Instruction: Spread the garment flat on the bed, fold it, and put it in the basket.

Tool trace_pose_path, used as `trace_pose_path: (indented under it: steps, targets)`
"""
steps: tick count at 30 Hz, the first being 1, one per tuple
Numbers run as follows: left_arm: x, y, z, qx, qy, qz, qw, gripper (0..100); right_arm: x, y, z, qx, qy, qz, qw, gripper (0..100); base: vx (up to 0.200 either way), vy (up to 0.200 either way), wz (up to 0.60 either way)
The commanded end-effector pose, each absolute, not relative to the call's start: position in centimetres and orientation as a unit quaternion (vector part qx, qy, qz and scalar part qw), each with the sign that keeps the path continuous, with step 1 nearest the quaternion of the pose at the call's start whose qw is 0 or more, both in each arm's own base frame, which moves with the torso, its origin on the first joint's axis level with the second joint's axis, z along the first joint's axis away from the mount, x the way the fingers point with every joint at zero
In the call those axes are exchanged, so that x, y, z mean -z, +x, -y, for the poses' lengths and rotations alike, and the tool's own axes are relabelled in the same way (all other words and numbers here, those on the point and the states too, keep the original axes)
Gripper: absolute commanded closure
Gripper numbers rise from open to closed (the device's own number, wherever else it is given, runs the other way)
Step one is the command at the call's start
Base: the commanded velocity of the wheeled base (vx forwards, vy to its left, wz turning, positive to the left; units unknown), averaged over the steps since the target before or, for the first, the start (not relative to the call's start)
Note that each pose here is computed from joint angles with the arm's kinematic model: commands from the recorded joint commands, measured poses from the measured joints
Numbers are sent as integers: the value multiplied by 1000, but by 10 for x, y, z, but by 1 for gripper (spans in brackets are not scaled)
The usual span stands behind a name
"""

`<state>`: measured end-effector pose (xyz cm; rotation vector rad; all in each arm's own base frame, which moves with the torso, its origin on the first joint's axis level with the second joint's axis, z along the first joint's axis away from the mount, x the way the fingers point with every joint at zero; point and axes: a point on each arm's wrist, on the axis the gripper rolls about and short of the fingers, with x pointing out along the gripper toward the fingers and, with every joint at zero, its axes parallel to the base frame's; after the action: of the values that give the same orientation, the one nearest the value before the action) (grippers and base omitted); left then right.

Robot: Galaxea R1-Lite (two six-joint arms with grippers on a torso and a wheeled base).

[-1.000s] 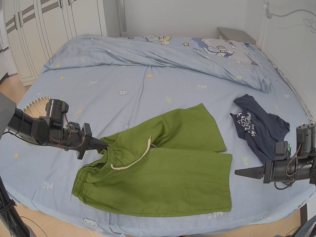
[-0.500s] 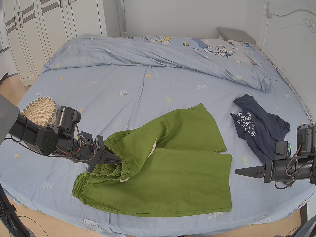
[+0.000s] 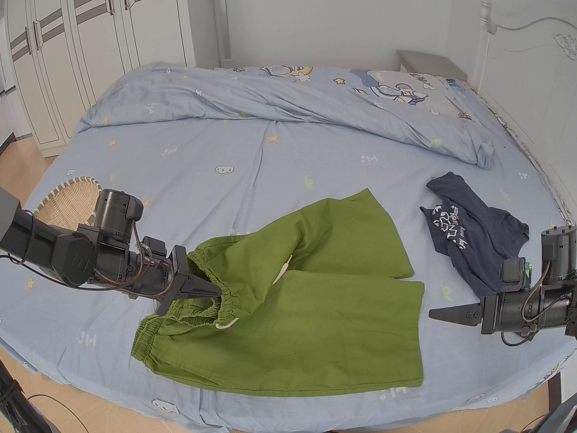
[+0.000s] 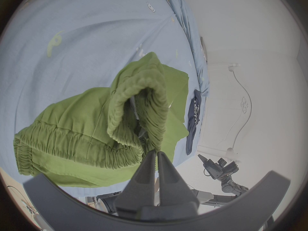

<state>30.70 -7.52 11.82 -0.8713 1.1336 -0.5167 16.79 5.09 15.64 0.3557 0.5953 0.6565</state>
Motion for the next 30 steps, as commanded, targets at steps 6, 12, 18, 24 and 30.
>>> trace_pose_path:
  steps: [6, 12, 18, 24, 30]
  targets:
    - [-120, 298, 74, 235, -384, -511, 732, 0, -156, 168, -51, -317, 171, -287, 888, 0, 0, 0, 0]
    - [-122, 288, 70, 244, -369, -506, 741, 0, -156, 168, -51, -316, 171, -287, 888, 0, 0, 0, 0]
    - [-139, 295, 34, 212, -396, -457, 768, 0, -156, 168, -51, -318, 171, -288, 887, 0, 0, 0, 0]
    - [-148, 306, -3, 176, -422, -418, 785, 0, -155, 168, -52, -318, 170, -289, 887, 0, 0, 0, 0]
    - [-135, 316, -10, 161, -431, -429, 777, 0, -154, 168, -52, -318, 171, -292, 886, 0, 0, 0, 0]
